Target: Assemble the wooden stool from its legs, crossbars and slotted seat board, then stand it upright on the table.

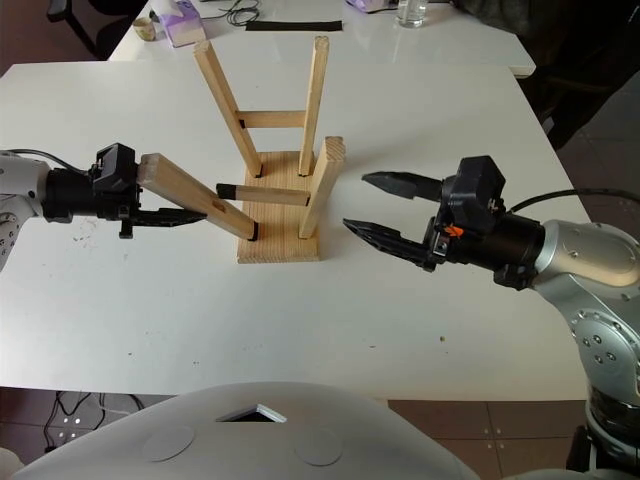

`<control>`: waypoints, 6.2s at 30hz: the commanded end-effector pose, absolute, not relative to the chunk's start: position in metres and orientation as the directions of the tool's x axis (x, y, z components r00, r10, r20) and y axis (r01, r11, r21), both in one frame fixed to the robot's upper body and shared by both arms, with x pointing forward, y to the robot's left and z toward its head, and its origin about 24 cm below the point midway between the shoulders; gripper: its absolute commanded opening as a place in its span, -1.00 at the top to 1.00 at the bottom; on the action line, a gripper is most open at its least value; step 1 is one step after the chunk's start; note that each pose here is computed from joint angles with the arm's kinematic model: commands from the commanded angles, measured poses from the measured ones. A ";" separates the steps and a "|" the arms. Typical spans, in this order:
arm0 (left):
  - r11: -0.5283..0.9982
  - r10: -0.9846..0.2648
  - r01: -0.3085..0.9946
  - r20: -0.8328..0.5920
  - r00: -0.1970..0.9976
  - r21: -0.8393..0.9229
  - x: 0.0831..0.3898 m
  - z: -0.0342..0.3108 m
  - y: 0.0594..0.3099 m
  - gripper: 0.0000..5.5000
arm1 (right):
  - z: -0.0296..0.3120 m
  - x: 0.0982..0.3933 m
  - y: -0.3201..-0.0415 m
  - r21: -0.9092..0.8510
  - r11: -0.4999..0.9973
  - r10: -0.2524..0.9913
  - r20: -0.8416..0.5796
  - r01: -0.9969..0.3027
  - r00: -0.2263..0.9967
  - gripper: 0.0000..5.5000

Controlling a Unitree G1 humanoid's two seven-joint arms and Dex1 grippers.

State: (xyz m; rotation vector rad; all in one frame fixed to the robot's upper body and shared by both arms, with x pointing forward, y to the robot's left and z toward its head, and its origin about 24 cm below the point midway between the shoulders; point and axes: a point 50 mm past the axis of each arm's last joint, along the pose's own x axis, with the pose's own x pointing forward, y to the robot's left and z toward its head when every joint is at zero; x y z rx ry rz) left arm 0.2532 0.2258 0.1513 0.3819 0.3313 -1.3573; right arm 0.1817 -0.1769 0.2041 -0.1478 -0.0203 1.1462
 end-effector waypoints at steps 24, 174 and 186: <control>0.278 -0.743 0.956 -0.651 0.155 -0.089 0.287 0.097 0.224 0.26 | 0.157 0.283 -0.140 -0.146 0.466 0.828 -0.275 -0.872 0.489 -0.07; 0.081 -0.978 0.982 -0.205 0.045 -0.172 0.215 0.180 0.121 -0.29 | 0.085 0.246 -0.193 -0.485 0.728 0.381 -0.302 -0.485 0.874 0.49; 0.134 -0.936 0.986 0.313 0.159 -0.099 0.230 0.300 0.167 -0.29 | 0.082 0.224 -0.197 -0.451 0.755 0.365 -0.313 -0.475 0.877 0.49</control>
